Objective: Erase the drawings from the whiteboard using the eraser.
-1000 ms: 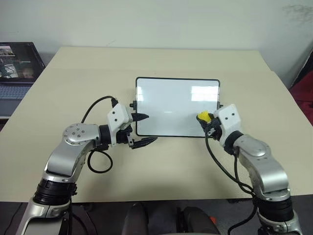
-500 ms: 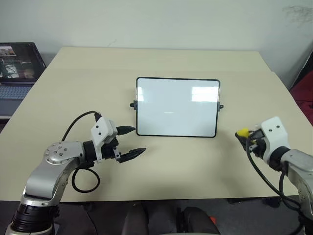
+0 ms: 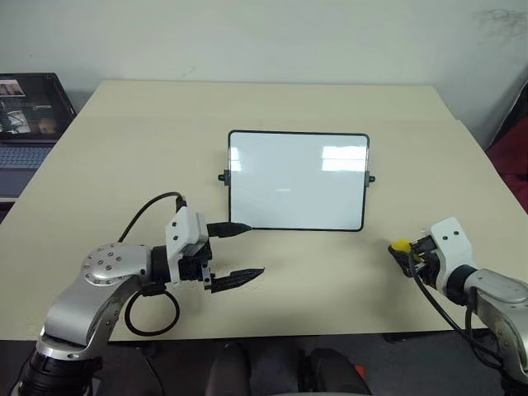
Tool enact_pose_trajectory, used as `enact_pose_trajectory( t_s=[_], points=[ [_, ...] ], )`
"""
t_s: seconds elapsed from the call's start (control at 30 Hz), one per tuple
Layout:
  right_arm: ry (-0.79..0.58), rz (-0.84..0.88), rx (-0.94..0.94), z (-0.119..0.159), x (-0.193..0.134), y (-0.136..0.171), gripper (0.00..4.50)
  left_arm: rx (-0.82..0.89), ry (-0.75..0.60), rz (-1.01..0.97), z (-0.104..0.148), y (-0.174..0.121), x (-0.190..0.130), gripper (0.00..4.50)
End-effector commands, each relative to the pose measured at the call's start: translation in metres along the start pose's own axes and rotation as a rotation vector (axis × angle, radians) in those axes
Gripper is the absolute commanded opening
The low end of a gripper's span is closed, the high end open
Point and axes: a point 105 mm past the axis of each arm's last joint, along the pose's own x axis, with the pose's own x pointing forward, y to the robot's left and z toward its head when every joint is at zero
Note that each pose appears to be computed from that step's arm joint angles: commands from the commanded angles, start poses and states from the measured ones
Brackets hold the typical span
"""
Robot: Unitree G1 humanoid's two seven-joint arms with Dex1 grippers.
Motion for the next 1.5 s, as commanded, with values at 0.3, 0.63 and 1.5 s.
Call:
enact_pose_trajectory(
  t_s=[0.3, 0.63, 1.5],
  points=[
    [-0.033, -0.022, 0.008, 0.007, 0.002, -0.002, 1.19, 0.092, -0.084, -0.226, 0.025, -0.019, 0.013, 4.5],
    [0.001, -0.06, 0.08, -0.004, 0.009, -0.013, 1.93, 0.101, -0.086, -0.266, 0.023, -0.02, 0.021, 4.5],
    [-0.786, -0.111, -0.044, 0.059, -0.018, 0.047, 4.46, -0.035, -0.316, 0.723, 0.007, 0.027, -0.02, 4.5]
  ],
)
